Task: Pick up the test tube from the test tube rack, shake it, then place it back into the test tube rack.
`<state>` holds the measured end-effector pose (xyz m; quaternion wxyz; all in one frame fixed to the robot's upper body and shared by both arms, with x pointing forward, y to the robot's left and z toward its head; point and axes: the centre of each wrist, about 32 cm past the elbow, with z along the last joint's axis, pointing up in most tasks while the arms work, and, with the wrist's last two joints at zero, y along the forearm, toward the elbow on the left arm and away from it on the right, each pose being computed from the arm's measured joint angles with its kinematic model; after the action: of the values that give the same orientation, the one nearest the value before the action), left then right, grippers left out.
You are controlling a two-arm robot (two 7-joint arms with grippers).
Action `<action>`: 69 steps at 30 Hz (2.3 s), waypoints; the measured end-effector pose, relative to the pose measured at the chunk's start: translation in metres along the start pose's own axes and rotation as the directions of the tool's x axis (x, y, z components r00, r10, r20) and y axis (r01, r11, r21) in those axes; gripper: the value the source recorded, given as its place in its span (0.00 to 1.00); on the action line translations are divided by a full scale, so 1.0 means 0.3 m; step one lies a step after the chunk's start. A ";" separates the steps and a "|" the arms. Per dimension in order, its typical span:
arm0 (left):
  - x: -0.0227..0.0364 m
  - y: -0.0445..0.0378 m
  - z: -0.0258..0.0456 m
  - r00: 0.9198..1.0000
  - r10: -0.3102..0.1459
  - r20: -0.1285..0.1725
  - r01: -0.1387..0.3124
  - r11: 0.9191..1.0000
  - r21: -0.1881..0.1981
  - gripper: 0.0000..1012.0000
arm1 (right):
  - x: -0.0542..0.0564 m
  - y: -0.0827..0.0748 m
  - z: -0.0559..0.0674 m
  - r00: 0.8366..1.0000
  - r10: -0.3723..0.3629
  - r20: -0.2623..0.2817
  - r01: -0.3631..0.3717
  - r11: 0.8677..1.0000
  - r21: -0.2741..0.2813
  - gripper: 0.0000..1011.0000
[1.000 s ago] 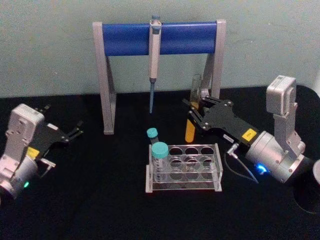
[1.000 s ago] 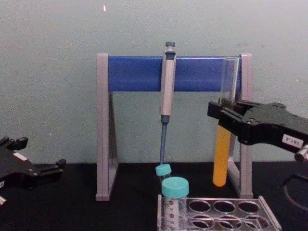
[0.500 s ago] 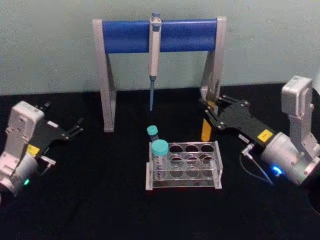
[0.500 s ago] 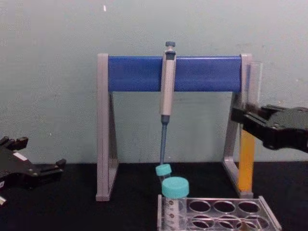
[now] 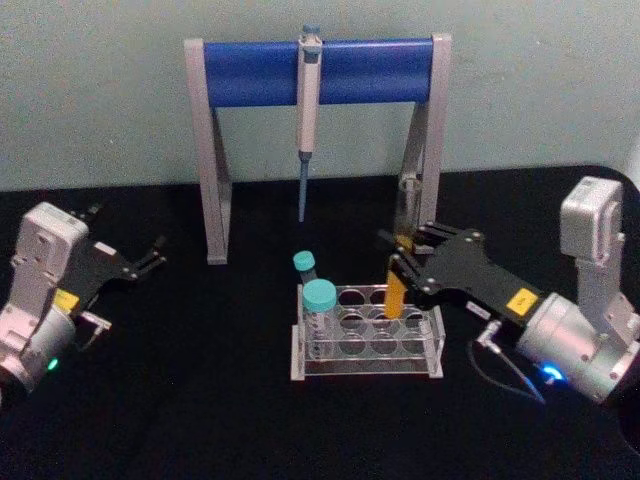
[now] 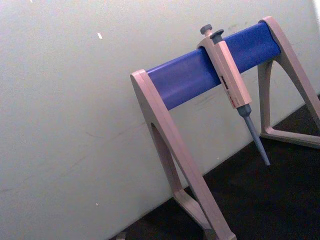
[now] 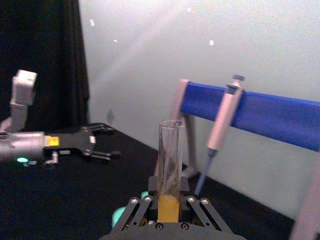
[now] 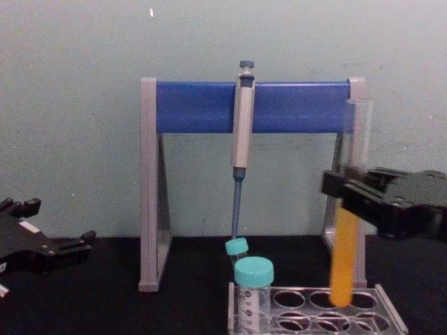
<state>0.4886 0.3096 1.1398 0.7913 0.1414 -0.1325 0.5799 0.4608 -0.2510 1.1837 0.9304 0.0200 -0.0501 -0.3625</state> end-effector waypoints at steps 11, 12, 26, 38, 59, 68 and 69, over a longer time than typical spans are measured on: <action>0.000 0.000 0.000 1.000 0.000 0.000 0.000 1.000 0.000 0.99 | 0.020 0.135 -0.016 0.998 0.056 -0.016 -0.055 0.998 0.044 0.22; 0.000 0.000 0.000 1.000 0.000 0.000 0.000 1.000 0.000 0.99 | 0.024 0.143 -0.018 0.999 0.051 -0.017 -0.050 0.998 0.047 0.22; 0.000 0.000 0.000 1.000 0.000 0.000 0.000 1.000 0.000 0.99 | 0.069 0.174 -0.030 0.999 -0.043 -0.022 0.044 0.998 0.055 0.22; 0.000 0.000 0.000 1.000 0.000 0.000 0.000 1.000 0.000 0.99 | 0.065 0.169 -0.029 0.998 -0.065 -0.018 0.066 0.997 0.048 0.22; 0.000 0.000 0.000 1.000 0.000 0.000 0.000 1.000 0.000 0.99 | 0.043 0.054 0.002 0.989 -0.148 0.015 0.148 0.989 0.004 0.22; 0.000 0.000 0.000 1.000 0.000 0.000 0.000 1.000 0.000 0.99 | -0.014 -0.004 0.018 0.997 -0.083 -0.004 0.083 0.996 -0.019 0.22; 0.000 0.000 0.000 1.000 0.000 0.000 0.000 1.000 0.000 0.99 | -0.018 -0.002 0.017 0.997 -0.074 -0.009 0.074 0.997 -0.018 0.22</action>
<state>0.4886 0.3096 1.1398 0.7913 0.1415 -0.1325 0.5799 0.4559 -0.2479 1.1883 0.9168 0.0153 -0.0417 -0.3970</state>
